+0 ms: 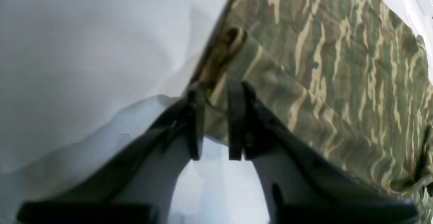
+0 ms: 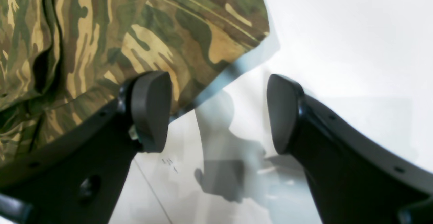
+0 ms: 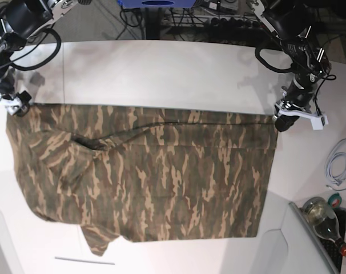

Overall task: Layout the t-shirt on the table in an organized manner, then fold the t-shirt properly
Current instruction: 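Pull the grasped edge taut between both grippers, then adjust the left gripper's grip on the shirt edge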

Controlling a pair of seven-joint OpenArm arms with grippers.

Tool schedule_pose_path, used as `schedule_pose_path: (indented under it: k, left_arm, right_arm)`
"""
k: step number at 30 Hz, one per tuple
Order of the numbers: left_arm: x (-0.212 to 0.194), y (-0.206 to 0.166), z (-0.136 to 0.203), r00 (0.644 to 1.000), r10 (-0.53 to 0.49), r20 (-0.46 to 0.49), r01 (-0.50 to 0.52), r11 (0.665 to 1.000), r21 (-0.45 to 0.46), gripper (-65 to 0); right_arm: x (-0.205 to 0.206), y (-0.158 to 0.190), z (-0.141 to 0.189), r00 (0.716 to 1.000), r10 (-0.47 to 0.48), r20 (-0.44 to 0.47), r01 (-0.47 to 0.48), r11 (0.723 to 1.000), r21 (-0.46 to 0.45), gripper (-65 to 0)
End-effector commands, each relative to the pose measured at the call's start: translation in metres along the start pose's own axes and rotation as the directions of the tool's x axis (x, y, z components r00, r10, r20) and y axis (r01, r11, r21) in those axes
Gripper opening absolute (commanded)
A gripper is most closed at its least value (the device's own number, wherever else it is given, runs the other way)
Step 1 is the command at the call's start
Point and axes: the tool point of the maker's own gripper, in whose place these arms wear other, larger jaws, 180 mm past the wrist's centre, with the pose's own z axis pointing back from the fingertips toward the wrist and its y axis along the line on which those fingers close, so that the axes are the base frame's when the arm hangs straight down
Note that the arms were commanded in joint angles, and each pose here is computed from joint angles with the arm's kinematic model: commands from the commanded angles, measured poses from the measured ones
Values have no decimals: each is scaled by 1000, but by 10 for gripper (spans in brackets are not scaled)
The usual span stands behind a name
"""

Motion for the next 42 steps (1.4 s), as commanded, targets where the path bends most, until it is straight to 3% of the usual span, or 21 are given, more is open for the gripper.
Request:
schedule_pose_path:
  k: [1,4,9,33,42]
  left_arm:
    - [19,-4,-1,999,-9,53,9,1000,-16,-525]
    - [17,-3,-2,999,-4,49,5,1000,-16,-512]
    - [7,-1,-4,1000,18,26,-17,1000,-15,-392]
    - [7,-15,-24,998,64,13,-63,997,-48,-392]
    - [11,-55,-42,1000,4,-6,-5,991,-135,-392]
  right_arm:
    - [18,3,2,999,5,52,-6,1000,11,-233]
    - [18,3,2,999,5,51,-6,1000,10,-233]
    - [17,2,2,999,6,49,-6,1000,9,-233]
    - [16,2,2,999,5,47,-6,1000,10,-233]
    - [17,2,2,999,6,48,-7,1000,10,-233]
